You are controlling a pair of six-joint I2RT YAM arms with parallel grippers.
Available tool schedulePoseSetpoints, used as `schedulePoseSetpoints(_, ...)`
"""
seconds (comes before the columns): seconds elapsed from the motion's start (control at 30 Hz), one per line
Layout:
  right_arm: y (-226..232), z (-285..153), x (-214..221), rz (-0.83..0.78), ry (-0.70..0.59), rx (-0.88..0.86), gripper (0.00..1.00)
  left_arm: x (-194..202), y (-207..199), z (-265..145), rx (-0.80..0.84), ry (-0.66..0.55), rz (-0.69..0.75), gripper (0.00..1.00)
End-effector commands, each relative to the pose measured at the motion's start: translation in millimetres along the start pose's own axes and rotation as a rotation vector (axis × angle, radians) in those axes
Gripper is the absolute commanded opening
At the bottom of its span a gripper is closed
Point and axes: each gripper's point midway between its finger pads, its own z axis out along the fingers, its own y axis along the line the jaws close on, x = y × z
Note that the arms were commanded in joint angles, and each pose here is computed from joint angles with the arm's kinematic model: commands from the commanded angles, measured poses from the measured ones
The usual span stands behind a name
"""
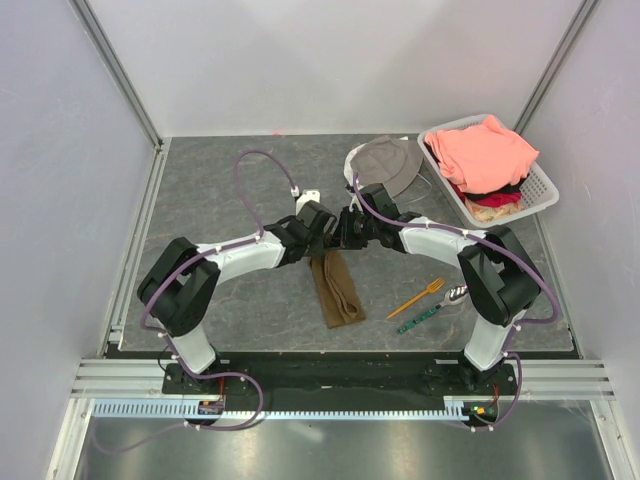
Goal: Fold the napkin into a case and place the utensils inside
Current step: Stuff the top corner of the smaller-rectangle-folded napkin into the folded napkin.
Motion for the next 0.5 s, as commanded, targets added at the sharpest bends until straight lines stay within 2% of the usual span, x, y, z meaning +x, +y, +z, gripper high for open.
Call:
schedulePoseSetpoints(0.0,5.6,3.0,-3.4,-0.004,-0.005,-0.036,0.00,-10.8,-3.2,6.6,-0.052,-0.051,0.087,0.33)
schedulePoseSetpoints(0.23,7.9,2.5,-4.9,-0.006,-0.009,-0.040,0.00,-1.8,3.5,16.5,-0.128,-0.028,0.151,0.31)
schedulePoseSetpoints(0.33,8.3,2.6,-3.5,-0.008,-0.005,-0.043,0.00,-6.3,7.4,16.3,-0.170,-0.044,0.167,0.25)
schedulePoseSetpoints(0.47,8.4,3.0,-3.8,-0.006,-0.005,-0.043,0.00,-9.3,10.8,19.6,-0.211,-0.061,0.187,0.22)
